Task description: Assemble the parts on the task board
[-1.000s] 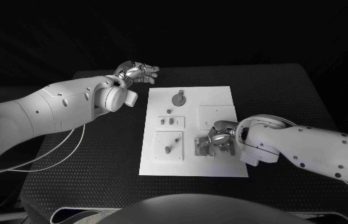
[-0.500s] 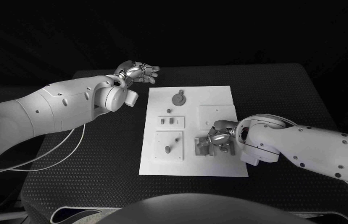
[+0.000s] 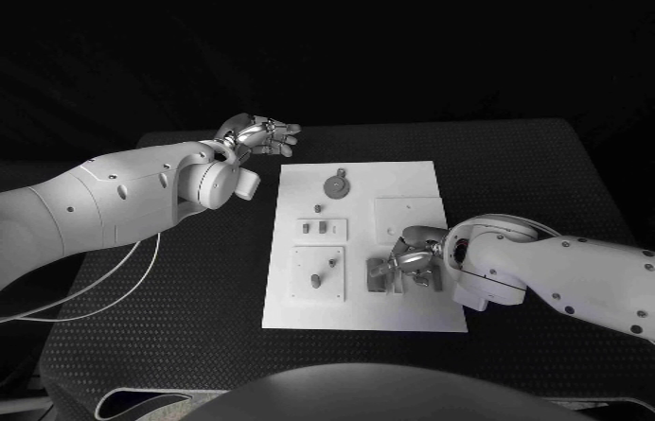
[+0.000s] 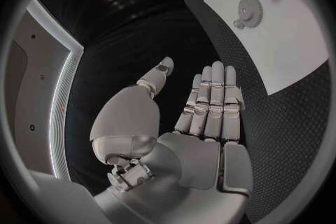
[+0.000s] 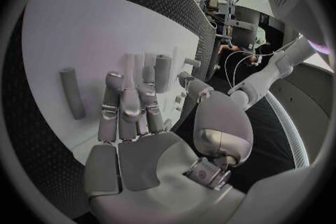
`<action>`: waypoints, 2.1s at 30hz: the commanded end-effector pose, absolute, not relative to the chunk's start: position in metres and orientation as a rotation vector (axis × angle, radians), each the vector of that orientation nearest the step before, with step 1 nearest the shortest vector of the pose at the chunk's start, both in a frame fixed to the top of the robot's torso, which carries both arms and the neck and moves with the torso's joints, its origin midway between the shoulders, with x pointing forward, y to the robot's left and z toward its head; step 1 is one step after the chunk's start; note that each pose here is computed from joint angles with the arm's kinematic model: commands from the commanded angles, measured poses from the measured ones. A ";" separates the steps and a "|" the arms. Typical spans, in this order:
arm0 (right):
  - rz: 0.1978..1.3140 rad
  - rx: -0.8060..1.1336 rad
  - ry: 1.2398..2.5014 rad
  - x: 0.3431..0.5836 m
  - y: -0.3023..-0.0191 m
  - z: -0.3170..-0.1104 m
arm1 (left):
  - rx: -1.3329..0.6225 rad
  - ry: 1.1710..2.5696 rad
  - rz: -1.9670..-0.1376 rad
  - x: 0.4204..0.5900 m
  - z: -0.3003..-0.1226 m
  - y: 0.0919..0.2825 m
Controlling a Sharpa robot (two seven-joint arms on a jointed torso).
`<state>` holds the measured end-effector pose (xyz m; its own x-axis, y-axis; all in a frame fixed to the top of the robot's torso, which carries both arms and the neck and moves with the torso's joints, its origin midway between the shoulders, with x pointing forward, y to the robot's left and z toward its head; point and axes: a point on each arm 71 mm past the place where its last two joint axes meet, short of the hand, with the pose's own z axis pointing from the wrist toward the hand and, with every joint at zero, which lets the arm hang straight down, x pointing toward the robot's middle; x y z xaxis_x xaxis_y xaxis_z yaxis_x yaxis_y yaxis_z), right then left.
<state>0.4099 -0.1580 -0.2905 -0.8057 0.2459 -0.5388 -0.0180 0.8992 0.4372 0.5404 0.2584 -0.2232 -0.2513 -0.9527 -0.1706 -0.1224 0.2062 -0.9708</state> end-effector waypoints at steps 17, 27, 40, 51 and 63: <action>0.614 0.233 2.273 0.423 -0.180 -0.273 | -1.040 1.581 -1.182 0.541 -0.222 0.257; 0.581 0.259 2.281 0.433 -0.204 -0.250 | -1.040 1.580 -1.180 0.541 -0.222 0.257; 0.310 0.121 2.364 0.426 -0.249 -0.256 | -1.042 1.580 -1.178 0.541 -0.222 0.260; 0.260 0.046 2.410 0.415 -0.252 -0.273 | -1.043 1.587 -1.180 0.541 -0.222 0.259; 0.249 -0.009 2.433 0.406 -0.239 -0.296 | -1.045 1.588 -1.179 0.540 -0.222 0.260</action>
<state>0.4116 -0.2395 -0.2871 -0.7552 0.1109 -0.6461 -0.0429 0.9751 0.2175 0.5404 0.2625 -0.2235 -0.2503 -0.9530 -0.1709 -0.1261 0.2071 -0.9702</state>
